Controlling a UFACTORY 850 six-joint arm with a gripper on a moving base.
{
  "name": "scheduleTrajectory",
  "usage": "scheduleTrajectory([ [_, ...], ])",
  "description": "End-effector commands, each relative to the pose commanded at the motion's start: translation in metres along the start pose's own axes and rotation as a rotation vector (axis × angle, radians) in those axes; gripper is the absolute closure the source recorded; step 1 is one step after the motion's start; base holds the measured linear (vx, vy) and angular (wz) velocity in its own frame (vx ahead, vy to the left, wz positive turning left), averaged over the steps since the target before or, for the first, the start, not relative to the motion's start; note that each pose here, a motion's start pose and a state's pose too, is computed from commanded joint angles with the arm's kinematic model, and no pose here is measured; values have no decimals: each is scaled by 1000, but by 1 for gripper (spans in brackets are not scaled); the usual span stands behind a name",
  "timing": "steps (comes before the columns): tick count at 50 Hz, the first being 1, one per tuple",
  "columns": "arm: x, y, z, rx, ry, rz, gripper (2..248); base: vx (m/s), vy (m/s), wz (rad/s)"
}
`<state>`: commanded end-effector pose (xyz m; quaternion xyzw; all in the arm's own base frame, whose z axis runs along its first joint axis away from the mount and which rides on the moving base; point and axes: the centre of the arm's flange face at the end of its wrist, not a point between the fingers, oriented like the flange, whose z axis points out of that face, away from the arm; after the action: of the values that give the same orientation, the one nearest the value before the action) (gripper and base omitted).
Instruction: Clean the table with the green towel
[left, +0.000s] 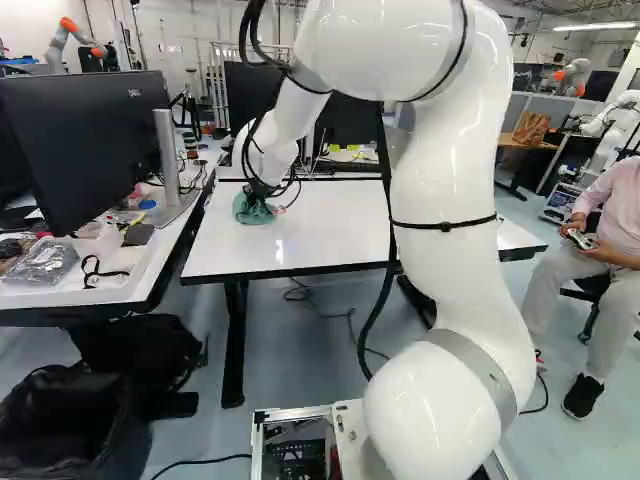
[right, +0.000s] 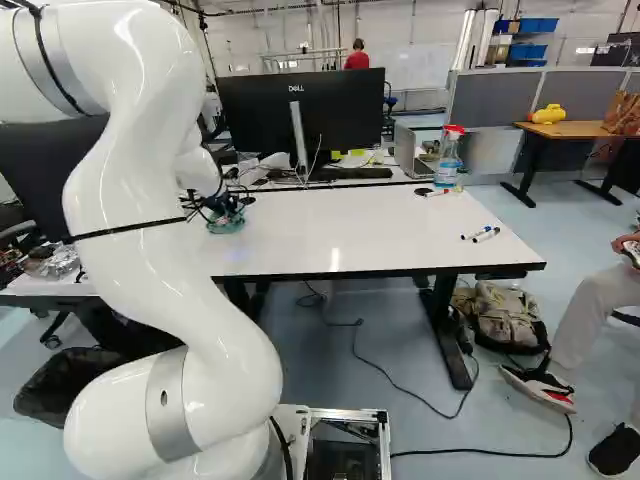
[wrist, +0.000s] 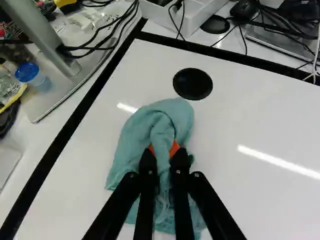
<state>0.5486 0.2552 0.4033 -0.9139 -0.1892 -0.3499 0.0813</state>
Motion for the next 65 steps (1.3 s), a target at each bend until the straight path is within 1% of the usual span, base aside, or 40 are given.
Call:
scheduleTrajectory([
  [23,-23,-30,-23,35,-20,-41,212,0,0,0],
  [37,-40,-39,-40,48,-33,-56,212,0,0,0],
  [48,-53,-34,-54,42,-43,-50,212,0,0,0],
  [56,-61,-24,-61,31,-48,-37,212,0,0,0],
  [65,-66,-10,-66,13,-50,-17,212,0,0,0],
])
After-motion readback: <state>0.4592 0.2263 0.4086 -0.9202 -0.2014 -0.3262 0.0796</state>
